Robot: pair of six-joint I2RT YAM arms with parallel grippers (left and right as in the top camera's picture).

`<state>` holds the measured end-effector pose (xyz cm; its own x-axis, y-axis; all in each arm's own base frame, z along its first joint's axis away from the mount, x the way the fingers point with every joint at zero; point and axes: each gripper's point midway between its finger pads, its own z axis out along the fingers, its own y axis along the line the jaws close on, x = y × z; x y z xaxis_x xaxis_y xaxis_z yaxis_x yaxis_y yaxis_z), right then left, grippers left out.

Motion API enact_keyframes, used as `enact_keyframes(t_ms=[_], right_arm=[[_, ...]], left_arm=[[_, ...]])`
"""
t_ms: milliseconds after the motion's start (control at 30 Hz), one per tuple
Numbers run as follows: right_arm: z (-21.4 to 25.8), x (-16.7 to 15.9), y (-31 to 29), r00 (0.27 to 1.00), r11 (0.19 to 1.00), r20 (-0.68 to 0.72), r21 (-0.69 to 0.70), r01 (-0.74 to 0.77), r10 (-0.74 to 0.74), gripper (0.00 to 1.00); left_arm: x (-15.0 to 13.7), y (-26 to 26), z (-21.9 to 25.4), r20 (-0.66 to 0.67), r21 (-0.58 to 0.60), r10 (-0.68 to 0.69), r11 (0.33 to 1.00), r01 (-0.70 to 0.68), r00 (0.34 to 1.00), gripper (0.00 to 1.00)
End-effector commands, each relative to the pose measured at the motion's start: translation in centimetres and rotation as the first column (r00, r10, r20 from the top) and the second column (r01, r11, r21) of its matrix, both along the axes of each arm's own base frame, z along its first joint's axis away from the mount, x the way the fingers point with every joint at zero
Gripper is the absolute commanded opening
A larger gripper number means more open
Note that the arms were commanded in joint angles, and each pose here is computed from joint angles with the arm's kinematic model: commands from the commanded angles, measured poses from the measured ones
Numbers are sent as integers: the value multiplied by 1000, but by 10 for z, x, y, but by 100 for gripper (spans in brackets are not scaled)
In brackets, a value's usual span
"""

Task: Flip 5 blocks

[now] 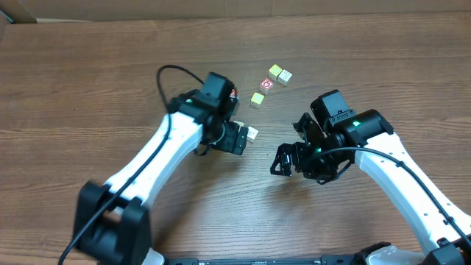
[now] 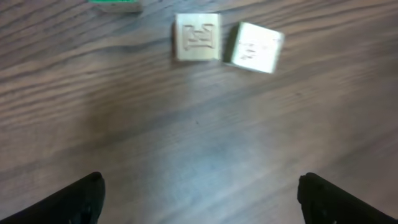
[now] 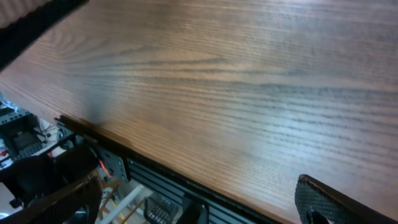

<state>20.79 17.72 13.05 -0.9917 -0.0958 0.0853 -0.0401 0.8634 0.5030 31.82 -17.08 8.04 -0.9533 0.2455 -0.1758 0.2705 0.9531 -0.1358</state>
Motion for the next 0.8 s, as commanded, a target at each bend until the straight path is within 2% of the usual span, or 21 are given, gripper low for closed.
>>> enact_keyframes(t_ms=[0, 200, 333, 767], right_arm=[[19, 0, -5, 997, 1000, 79, -9, 2, -1, 100], [49, -15, -16, 984, 1000, 179, 6, 10, -11, 100], [66, -28, -21, 972, 1000, 233, 29, 9, -15, 100], [68, -54, -31, 984, 1000, 177, 4, 7, -7, 100]], left_arm=[[22, 4, -16, 1, 72, 31, 997, -31, 1000, 89], [58, -12, -15, 43, 65, -24, 998, 21, 999, 84], [75, -21, -15, 64, 58, -34, 998, 31, 997, 67], [70, -18, -53, -25, 94, -34, 995, 36, 999, 68]])
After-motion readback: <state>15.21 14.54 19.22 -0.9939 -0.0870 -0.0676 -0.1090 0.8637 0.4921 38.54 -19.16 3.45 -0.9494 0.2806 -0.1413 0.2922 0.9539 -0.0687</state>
